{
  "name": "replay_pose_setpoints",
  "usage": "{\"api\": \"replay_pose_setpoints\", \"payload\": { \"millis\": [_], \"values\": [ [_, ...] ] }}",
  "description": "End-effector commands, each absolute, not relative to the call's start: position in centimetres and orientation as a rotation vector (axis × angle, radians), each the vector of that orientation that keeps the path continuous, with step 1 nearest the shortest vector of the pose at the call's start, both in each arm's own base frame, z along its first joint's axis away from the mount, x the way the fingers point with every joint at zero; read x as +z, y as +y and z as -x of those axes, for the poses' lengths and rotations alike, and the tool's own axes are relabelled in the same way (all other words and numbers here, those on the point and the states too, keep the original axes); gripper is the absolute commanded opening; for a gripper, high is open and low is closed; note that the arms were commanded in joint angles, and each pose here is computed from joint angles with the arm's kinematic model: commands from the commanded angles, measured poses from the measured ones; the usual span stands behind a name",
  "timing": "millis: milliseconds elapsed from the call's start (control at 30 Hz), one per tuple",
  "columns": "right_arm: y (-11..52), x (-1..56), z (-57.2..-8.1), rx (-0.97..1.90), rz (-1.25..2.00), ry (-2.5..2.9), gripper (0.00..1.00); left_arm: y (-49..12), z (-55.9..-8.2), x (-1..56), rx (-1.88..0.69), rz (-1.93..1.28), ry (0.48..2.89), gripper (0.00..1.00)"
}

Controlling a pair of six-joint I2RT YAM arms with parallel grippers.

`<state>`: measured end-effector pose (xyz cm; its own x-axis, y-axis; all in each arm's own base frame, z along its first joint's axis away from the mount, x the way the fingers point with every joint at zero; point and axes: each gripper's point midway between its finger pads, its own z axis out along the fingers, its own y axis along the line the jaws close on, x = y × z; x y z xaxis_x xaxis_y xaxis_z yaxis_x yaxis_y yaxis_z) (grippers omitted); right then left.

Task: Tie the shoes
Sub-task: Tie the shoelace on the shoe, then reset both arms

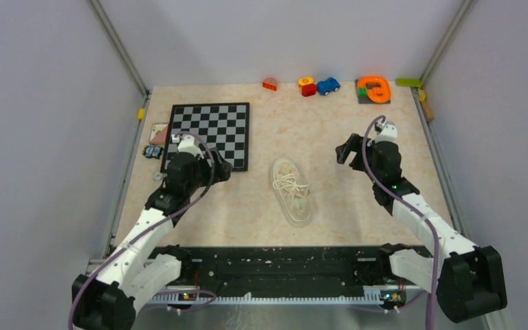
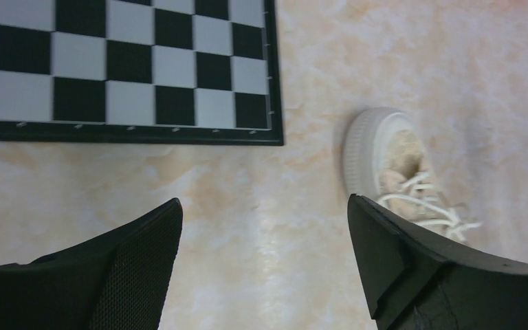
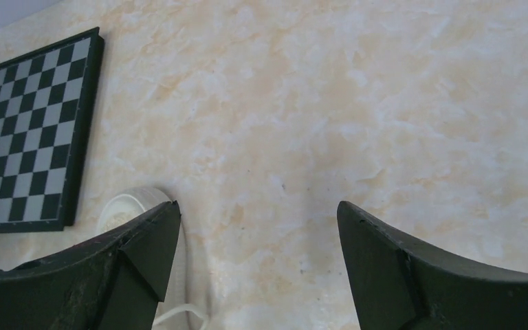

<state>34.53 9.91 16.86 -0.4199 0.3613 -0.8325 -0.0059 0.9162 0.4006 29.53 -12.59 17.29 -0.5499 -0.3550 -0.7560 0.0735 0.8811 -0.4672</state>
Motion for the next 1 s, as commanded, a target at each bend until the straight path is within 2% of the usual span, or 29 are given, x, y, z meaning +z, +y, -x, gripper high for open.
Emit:
{"api": "replay_pose_setpoints", "payload": {
  "millis": [0, 167, 367, 567, 967],
  "values": [
    [7.6, 21.4, -35.1, 0.309, -0.158, 1.639, 0.87, -7.4, -30.6, 17.7, -0.248, 0.155, 1.878, 0.94],
    [5.3, 18.1, -34.2, 0.127, -0.112, 1.671, 0.88, -3.5, -30.8, 16.3, -0.011, 0.129, 1.833, 0.94],
    [1.7, 14.8, -34.5, -0.052, -0.195, 1.678, 0.88, 0.6, -32.3, 12.9, 0.026, 0.232, 1.886, 0.92],
    [-0.6, 11.4, -34.7, -0.109, -0.192, 1.697, 0.87, 3.6, -33.0, 11.0, 0.088, 0.291, 1.840, 0.89],
    [-0.8, 10.5, -37.0, -0.090, -0.112, 1.655, 0.86, 5.5, -37.1, 10.9, 0.137, 0.224, 1.806, 0.85]
  ]
}}
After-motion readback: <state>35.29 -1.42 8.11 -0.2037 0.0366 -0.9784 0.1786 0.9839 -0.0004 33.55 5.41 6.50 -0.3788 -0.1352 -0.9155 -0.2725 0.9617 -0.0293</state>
